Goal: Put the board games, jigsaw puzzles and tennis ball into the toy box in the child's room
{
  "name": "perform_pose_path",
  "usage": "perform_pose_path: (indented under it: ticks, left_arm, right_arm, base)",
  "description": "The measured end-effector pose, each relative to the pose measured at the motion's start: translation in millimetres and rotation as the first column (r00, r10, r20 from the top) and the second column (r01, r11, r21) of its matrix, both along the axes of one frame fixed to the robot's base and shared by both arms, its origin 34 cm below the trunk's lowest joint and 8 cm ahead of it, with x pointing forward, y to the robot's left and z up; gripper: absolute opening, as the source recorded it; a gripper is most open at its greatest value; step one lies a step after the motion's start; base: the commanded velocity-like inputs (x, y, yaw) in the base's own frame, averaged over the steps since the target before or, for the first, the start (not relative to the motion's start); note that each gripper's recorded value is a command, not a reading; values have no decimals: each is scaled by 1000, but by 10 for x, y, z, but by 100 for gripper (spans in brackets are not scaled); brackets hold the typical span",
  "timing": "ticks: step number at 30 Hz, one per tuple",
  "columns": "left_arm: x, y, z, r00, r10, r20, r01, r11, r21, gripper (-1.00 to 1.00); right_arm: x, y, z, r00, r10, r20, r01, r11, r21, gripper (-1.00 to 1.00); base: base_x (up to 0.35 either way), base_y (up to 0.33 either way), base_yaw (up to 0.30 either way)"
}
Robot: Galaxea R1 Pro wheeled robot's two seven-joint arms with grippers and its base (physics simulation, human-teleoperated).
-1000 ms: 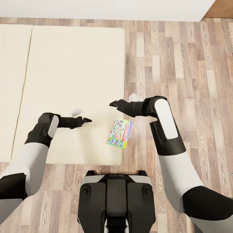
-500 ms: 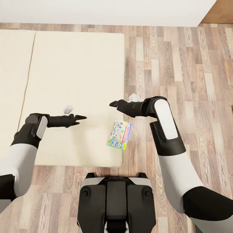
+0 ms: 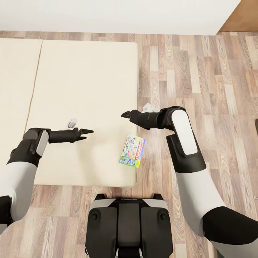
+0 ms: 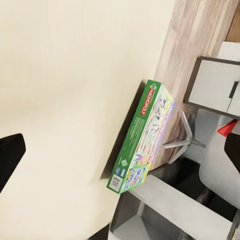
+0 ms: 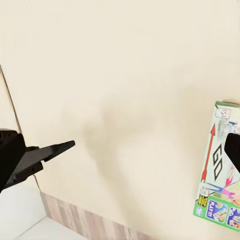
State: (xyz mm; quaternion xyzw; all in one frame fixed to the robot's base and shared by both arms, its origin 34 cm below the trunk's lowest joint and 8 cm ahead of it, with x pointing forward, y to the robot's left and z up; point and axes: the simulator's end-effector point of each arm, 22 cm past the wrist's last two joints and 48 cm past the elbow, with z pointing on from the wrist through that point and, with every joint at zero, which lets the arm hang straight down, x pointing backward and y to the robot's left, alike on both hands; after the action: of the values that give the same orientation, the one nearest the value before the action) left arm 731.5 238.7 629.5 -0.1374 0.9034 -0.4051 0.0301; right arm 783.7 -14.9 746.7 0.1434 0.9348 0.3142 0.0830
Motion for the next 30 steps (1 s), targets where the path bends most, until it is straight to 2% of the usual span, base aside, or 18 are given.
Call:
perform_pose_path:
  ticks: [9,15,19,26,30]
  left_arm:
    - [-32,54,126,1000,5,10,-5,1000,-31,100]
    - [-170,79,148,1000,10,-4,-10,999,-50,100]
    - [-286,278,185,1000,18,-13,-18,999,-47,100]
    - [-544,585,411,999,34,-14,-35,992,-122,100]
    - [-786,833,580,999,43,-25,-46,985,-168,100]
  right_arm:
    - [50,-4,112,1000,-1,18,1,1000,0,100]
    - [77,-3,183,1000,-2,29,2,1000,1,100]
    - [93,1,233,999,-1,36,1,1000,2,100]
    - [179,0,461,996,-1,88,0,1000,13,100]
    - [189,1,551,994,1,107,-2,1000,17,100]
  base:
    - [0,0,0]
    - [0,0,0]
    - [0,0,0]
    - [0,0,0]
    - [0,0,0]
